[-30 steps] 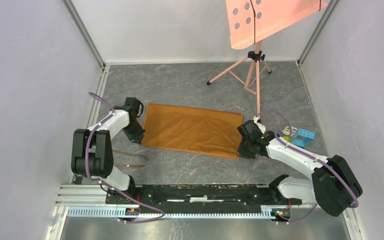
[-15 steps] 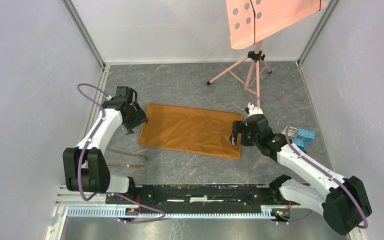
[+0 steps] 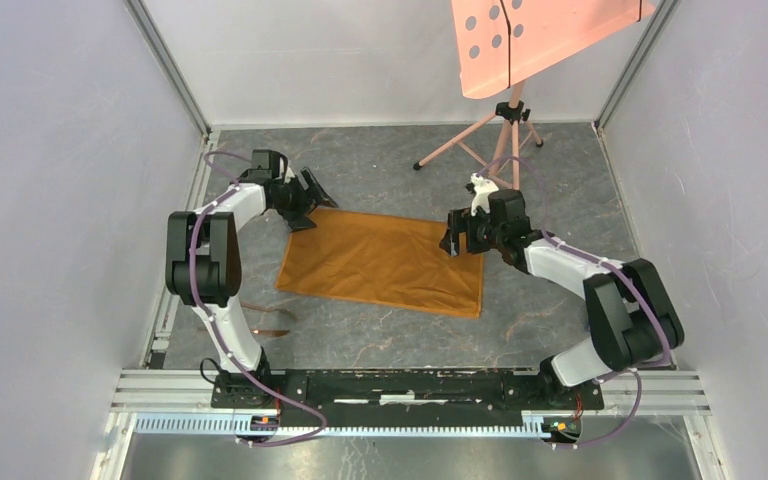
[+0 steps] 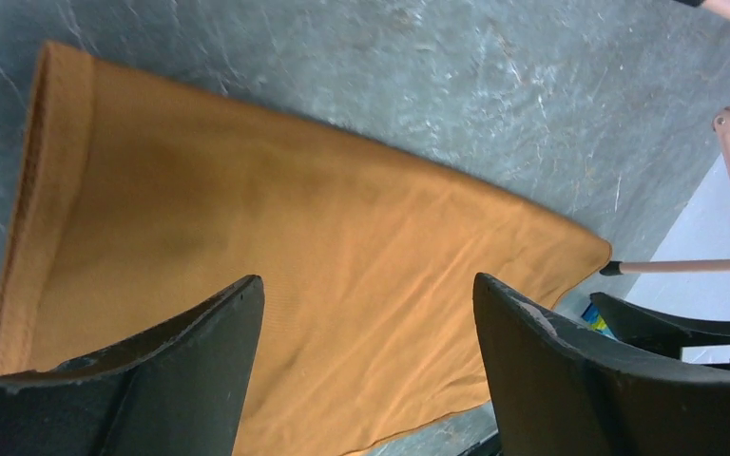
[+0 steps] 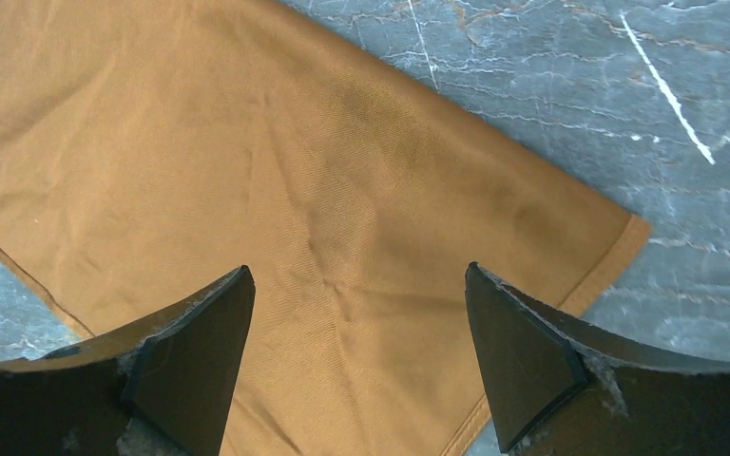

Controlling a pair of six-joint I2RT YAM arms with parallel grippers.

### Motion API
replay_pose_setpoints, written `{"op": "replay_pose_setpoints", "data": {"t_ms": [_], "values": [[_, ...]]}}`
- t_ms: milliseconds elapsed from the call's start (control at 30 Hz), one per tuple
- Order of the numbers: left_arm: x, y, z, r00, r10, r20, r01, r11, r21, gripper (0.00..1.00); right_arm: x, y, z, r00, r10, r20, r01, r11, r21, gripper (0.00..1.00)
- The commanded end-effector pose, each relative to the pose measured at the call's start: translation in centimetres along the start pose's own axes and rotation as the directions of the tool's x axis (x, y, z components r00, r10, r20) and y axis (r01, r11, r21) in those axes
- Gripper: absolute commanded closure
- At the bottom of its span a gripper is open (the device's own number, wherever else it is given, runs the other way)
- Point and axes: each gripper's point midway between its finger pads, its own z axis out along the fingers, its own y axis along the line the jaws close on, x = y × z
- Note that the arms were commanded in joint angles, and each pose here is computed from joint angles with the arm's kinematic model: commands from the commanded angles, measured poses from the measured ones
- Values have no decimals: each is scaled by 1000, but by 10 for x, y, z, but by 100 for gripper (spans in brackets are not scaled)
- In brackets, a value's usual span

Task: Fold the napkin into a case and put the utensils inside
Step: Smooth out the rectangle-folded napkin at the center of the board.

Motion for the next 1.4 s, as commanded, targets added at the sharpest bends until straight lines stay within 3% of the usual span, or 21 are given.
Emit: {"op": "replay_pose_setpoints", "data": {"t_ms": [0,267,500,667,833,1033,1167,1367], "values": [[-32,-10,4,999,-12,52,7,996,91,14,-28,3,17,993,-65,99,72,995,-68,13],[-50,33,16,996,-11,84,15,999,-41,13,-5,-36,31,997,-66,32,64,997,42,14],[-60,-1,-12,991,10,130,-16,999,46,10,-30,-14,17,994,-56,91,59,998,-31,13],[-68,-5,-7,992,-6,128,-1,998,56,9,-40,-4,25,995,-9,101,19,996,-90,13],[-69,21,19,995,-49,92,48,999,13,9,-23,-21,39,998,-4,61,6,999,-34,13],[-79,46,22,993,-47,106,53,997,-52,9,-6,-51,46,999,-31,12,30,997,71,14],[-86,53,13,991,-2,132,16,994,-106,8,-17,-65,40,996,-84,2,83,985,149,14],[-94,22,-21,979,61,192,-49,997,-67,8,-54,-34,24,992,-106,74,101,992,71,13]]}}
